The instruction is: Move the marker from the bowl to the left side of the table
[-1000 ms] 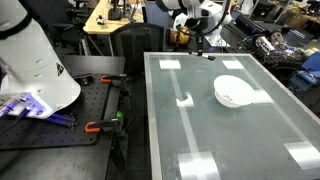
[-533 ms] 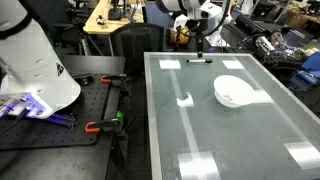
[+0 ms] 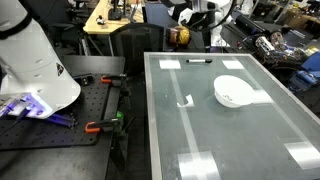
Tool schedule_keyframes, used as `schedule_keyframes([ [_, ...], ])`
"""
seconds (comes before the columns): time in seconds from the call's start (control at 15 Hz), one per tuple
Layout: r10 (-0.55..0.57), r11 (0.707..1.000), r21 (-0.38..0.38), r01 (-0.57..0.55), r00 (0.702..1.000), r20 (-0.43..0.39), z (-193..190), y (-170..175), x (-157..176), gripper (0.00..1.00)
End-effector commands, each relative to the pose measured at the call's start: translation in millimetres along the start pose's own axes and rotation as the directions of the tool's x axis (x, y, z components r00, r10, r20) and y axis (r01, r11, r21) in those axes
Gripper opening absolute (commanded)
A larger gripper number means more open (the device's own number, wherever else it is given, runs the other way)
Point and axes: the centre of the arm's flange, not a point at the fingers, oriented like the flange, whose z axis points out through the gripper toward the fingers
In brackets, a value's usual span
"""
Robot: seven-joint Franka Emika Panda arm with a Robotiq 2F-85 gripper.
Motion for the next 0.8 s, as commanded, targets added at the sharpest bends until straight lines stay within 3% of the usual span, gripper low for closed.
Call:
schedule_keyframes([
  [0.0, 0.031, 0.999, 0.015, -0.030, 0.998, -0.060, -46.3, 23.8, 2.5, 1.00],
  [0.73, 0.052, 0.992, 0.119, -0.034, 0.988, -0.145, -120.1, 47.6, 4.8, 1.00],
])
